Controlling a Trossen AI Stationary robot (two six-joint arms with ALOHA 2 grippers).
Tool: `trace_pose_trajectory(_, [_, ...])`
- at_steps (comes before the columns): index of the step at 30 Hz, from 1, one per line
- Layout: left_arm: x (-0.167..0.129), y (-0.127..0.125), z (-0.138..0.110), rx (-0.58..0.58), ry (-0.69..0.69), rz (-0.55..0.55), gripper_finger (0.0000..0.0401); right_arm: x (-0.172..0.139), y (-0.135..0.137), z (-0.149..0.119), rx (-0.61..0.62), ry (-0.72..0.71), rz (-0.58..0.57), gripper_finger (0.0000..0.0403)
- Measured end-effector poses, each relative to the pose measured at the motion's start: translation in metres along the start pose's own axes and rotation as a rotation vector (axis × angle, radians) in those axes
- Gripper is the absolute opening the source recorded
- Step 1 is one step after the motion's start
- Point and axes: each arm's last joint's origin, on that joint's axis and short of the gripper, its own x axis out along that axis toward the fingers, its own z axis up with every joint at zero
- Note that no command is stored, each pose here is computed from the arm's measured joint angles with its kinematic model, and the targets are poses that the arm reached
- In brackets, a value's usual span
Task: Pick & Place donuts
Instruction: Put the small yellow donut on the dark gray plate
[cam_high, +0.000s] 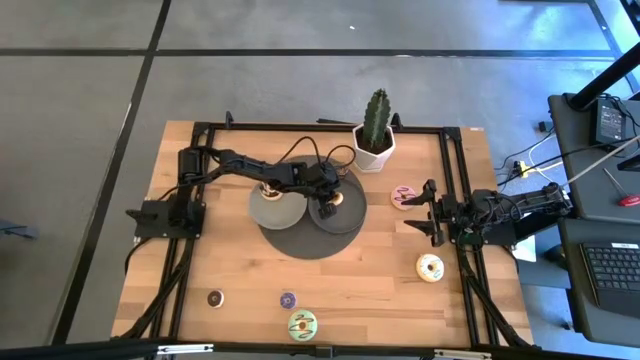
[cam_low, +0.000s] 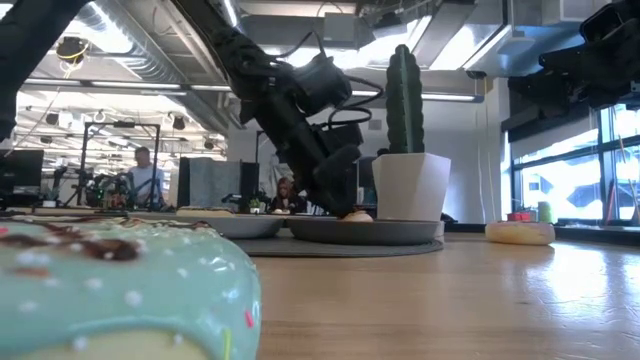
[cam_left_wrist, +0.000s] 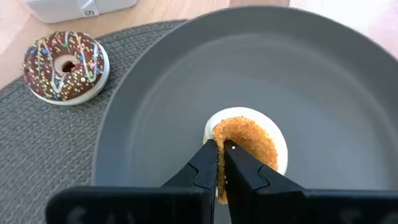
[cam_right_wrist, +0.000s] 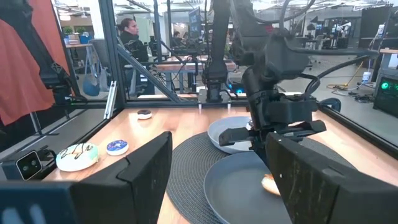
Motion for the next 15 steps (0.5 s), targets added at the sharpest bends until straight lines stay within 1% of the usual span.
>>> trace_pose_trajectory(10, [0.0003,-0.0002,-0.0003,0.001,0.002,-0.003,0.0017,0.0,0.0,0.0,0.0,0.0,0.0,0.0259])
trace_pose_trajectory(15, [0.0002,-0.001,-0.0006,0.001,0.008,-0.032,0.0044,0.0,0.0,0.0,0.0,0.0,0.0,0.0259])
